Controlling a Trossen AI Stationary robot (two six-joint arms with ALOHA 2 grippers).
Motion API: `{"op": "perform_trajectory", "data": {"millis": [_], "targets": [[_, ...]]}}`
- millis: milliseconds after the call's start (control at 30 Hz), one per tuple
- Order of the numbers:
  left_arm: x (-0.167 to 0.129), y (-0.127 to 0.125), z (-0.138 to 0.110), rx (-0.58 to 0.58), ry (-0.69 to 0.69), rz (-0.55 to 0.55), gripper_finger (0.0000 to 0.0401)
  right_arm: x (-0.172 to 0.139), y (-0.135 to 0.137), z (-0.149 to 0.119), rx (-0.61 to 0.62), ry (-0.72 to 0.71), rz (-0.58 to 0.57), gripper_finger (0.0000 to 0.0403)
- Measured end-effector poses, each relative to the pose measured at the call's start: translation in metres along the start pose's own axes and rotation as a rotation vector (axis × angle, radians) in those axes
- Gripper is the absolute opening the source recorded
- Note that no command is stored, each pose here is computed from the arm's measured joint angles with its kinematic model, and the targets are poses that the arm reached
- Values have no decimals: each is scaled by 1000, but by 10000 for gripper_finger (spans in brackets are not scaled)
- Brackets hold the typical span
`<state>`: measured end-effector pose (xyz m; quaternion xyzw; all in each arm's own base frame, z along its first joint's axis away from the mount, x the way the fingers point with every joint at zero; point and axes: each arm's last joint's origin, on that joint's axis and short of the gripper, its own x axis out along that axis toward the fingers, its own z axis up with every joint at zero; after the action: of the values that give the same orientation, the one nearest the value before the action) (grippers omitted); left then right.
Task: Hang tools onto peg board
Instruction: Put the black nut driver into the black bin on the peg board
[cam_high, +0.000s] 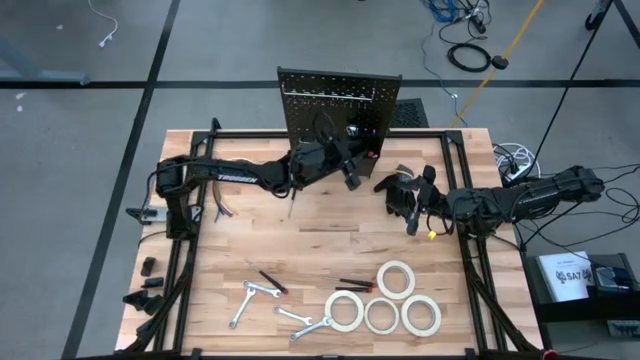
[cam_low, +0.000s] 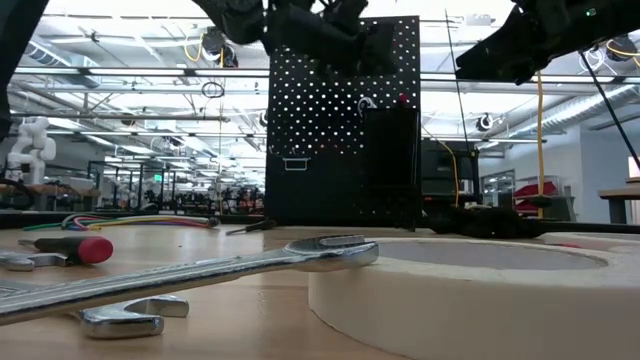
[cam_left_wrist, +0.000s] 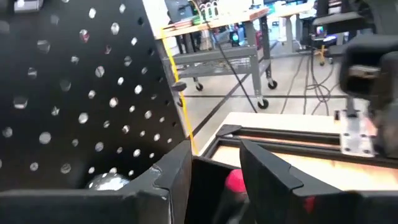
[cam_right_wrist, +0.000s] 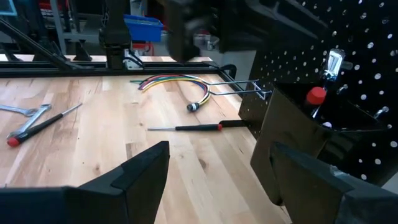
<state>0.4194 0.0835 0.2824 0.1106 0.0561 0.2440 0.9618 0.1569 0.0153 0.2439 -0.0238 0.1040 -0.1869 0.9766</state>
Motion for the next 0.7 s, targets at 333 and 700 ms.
{"op": "perform_trajectory", "data": {"millis": [333,700], "targets": [[-48,-17,40,51,77,-121,139,0,2,2,34,-13,72,267],[-114,-50,39,45,435,-314,139,14,17,2,47,-30,240,267]]}}
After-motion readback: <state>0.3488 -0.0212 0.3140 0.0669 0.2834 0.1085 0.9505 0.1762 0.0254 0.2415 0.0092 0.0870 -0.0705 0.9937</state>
